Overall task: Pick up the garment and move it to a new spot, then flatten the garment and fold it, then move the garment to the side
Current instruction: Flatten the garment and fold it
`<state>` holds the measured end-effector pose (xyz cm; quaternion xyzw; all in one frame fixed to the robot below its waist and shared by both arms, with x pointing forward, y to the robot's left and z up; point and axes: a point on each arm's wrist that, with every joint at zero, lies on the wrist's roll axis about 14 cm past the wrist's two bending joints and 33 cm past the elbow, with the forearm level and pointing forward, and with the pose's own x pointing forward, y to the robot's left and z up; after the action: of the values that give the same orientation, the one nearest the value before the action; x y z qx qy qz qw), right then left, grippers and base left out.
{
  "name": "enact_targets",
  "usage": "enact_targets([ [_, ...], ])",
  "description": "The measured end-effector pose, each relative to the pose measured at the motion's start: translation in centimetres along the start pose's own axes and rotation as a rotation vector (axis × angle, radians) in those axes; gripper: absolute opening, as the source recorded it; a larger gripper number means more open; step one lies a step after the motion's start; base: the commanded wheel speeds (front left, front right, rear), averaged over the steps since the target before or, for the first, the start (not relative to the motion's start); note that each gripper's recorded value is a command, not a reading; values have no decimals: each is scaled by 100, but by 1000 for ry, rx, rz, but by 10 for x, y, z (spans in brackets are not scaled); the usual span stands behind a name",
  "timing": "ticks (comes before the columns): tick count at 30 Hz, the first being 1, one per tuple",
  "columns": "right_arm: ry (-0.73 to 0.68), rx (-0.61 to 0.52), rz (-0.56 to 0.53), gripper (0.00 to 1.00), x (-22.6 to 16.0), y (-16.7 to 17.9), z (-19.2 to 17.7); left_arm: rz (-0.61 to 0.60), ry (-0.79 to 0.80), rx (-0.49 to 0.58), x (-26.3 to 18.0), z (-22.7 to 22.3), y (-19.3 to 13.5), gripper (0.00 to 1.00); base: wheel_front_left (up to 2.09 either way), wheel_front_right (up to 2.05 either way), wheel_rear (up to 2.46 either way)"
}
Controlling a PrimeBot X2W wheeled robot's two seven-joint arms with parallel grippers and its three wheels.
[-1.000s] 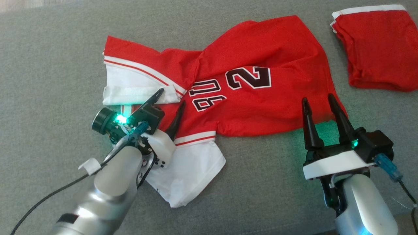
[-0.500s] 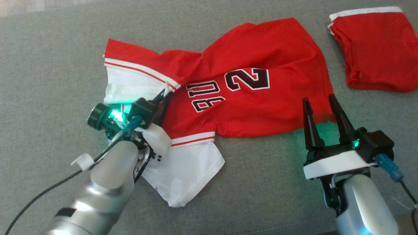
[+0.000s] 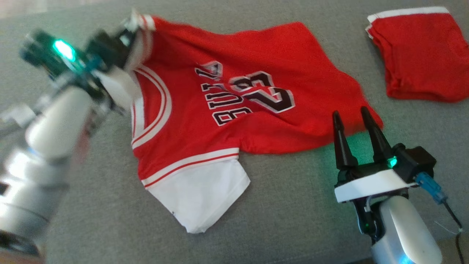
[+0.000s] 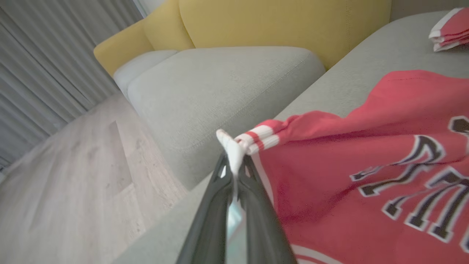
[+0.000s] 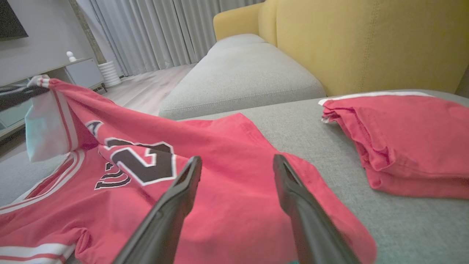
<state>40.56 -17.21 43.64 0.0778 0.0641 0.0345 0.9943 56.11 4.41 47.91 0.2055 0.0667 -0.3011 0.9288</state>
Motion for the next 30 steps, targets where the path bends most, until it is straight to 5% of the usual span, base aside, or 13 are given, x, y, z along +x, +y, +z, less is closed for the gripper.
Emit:
enact_targets([
  [5, -6, 12, -12, 100, 5, -5, 2, -5, 32, 179, 24, 18, 35, 0, 0, 0, 0],
  [12, 10, 26, -49, 100, 3, -18, -2, -65, 115, 331, 61, 9, 39, 0, 0, 0, 0],
  [21, 32, 28, -101, 100, 1, -36, -8, 43, 167, 372, 105, 17, 96, 0, 0, 0, 0],
  [22, 36, 27, -105, 100, 1, -37, -9, 46, 175, 366, 107, 14, 97, 14, 0, 0, 0],
  [23, 40, 26, -108, 100, 1, -38, -11, 48, 187, 358, 109, 8, 97, 94, 0, 0, 0],
  [24, 43, 25, -109, 100, 1, -39, -12, 56, 198, 347, 110, 3, 98, 100, 0, 0, 0],
  [30, 51, 21, -87, 100, 7, -33, -16, 129, 151, 327, 106, 1, 109, 100, 0, 0, 0],
])
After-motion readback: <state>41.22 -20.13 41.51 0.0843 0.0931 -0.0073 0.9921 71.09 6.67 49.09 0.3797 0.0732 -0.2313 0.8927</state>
